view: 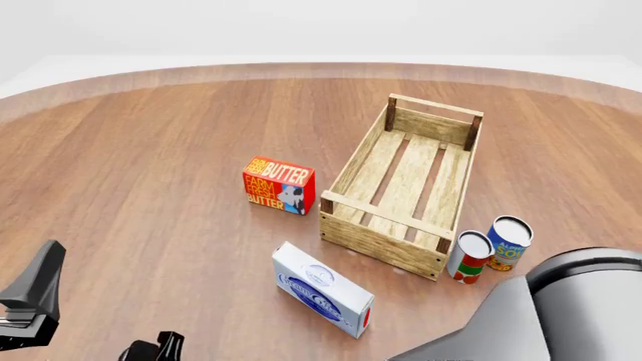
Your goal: Pick up the ketchup, and put it in the wooden tray.
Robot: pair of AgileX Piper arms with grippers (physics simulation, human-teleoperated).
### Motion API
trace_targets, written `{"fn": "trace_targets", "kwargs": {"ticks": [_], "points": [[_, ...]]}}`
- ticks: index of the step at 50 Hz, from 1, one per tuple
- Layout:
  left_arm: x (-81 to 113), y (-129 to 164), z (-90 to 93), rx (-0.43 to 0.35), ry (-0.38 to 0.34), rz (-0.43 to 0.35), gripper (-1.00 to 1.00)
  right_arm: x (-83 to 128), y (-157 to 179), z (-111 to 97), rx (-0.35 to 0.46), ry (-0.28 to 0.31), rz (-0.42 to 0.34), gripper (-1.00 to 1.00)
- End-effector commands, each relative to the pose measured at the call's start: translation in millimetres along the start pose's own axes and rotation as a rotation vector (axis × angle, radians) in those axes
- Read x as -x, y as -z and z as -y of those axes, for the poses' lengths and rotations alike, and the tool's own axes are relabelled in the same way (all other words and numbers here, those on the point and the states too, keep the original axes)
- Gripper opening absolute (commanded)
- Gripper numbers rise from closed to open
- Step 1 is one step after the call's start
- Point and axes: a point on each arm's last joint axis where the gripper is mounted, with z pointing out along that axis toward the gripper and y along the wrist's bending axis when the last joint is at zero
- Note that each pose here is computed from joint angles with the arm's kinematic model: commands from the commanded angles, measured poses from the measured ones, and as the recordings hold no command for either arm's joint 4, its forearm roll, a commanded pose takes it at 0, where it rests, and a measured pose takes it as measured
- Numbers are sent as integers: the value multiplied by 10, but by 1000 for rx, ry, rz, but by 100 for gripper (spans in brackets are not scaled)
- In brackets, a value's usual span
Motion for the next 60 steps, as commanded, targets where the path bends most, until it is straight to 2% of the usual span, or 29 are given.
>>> {"fn": "trace_targets", "kwargs": {"ticks": [1,21,29,32,33,43,55,57,60], "points": [[0,0,0,0,0,0,100,-8,116,82,-20,-26,13,-100],[0,0,0,0,0,0,100,-111,340,325,-81,-69,14,-100],[0,0,0,0,0,0,100,-100,477,524,-127,-90,-3,-100],[0,0,0,0,0,0,100,-56,526,561,-135,-99,-1,-100],[0,0,0,0,0,0,100,-8,589,638,-153,-103,0,-100],[0,0,0,0,0,0,100,248,757,909,-207,-118,-16,-100],[0,0,0,0,0,0,100,408,984,1249,-288,-130,-17,-100],[0,0,0,0,0,0,100,425,1093,1399,-330,-159,-13,-100],[0,0,0,0,0,0,100,470,1197,1508,-360,-195,-8,-100]]}}
